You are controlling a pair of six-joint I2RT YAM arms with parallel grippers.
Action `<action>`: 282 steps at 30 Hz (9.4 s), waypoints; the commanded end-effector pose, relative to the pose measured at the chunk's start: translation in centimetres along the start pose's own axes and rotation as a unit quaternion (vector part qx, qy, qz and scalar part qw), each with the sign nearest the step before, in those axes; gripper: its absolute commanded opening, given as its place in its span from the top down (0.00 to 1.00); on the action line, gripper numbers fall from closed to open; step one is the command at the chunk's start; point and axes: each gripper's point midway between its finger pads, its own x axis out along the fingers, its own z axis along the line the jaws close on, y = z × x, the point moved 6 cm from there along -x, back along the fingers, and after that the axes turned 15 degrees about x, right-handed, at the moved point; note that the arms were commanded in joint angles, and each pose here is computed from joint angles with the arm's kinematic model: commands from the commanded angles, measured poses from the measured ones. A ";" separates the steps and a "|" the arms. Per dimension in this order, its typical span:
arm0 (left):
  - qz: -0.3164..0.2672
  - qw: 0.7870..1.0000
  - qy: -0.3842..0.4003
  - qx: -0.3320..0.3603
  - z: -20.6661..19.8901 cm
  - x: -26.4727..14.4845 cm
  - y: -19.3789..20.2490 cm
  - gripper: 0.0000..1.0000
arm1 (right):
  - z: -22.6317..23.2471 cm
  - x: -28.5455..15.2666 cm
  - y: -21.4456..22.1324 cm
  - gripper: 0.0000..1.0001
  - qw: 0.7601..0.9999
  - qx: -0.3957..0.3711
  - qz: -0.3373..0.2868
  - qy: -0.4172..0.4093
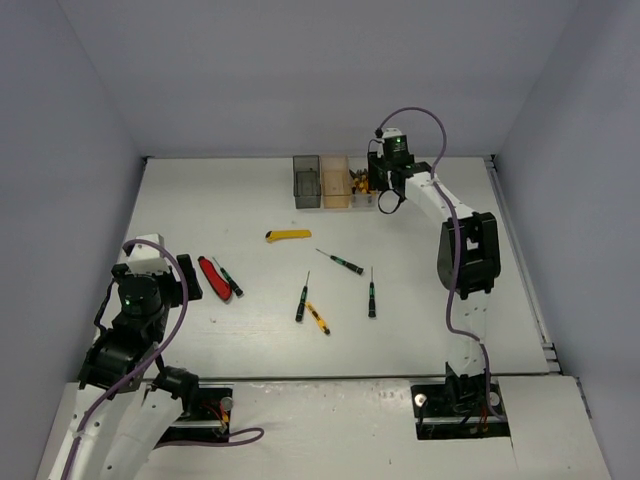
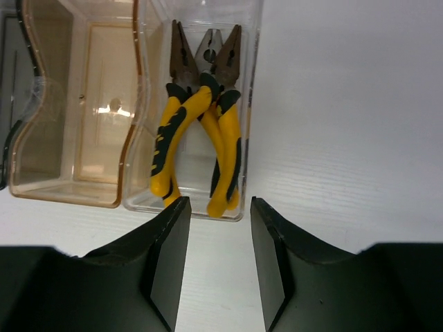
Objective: Sort the tools into containers
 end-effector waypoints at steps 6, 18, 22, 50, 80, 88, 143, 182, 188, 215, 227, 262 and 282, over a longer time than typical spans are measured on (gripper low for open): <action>-0.019 1.000 0.000 -0.005 0.1 0.0 -1.4 0.18 | 6.4 -11.8 -5.8 0.61 0.989 -0.015 -0.126 -0.071; -0.017 1.000 0.008 -0.006 -0.1 0.1 -1.5 0.18 | 1.5 -15.1 11.0 0.56 0.996 0.079 -0.009 0.029; -0.020 1.000 0.008 -0.008 -0.1 0.0 -1.5 0.18 | -0.6 -16.0 16.8 0.56 0.994 0.092 0.036 0.054; -0.012 1.000 0.013 -0.006 -0.3 0.3 -1.4 0.18 | -1.1 -16.0 25.1 0.68 0.986 0.119 0.093 0.063; -0.005 1.000 0.011 -0.001 -0.3 0.6 -1.2 0.18 | 10.3 -13.3 -1.8 1.00 0.990 -0.041 -0.115 -0.066; -0.001 1.000 0.008 0.000 -0.3 0.7 -1.1 0.18 | 12.2 -4.1 -5.3 1.00 0.989 -0.022 -0.122 -0.078; -0.008 1.000 0.017 -0.003 -0.4 0.4 -1.3 0.18 | 7.1 -10.5 16.3 0.52 0.970 -0.161 0.121 -0.138; -0.016 1.000 0.021 -0.006 -0.4 0.1 -1.3 0.18 | 5.5 -6.9 15.1 0.60 0.950 -0.242 0.145 -0.134; -0.016 1.000 0.021 -0.006 -0.4 0.1 -1.3 0.18 | 5.0 -5.4 16.7 0.62 0.945 -0.244 0.176 -0.130; -0.004 1.000 0.020 -0.003 -0.5 0.5 -1.1 0.18 | 12.1 -8.1 -4.7 1.00 0.990 0.020 -0.122 -0.061; 0.004 1.000 0.023 0.000 -0.7 0.9 -1.1 0.18 | 11.7 1.6 -5.3 0.99 0.989 0.069 -0.117 -0.057; 0.205 0.959 0.185 0.055 -18.8 5.9 -1.0 0.25 | 2.5 -19.3 2.3 0.53 0.988 0.083 -0.125 -0.025; 0.288 0.924 0.228 0.108 -28.2 8.4 5.3 0.49 | -2.9 -25.0 10.4 0.52 0.984 0.110 -0.138 -0.028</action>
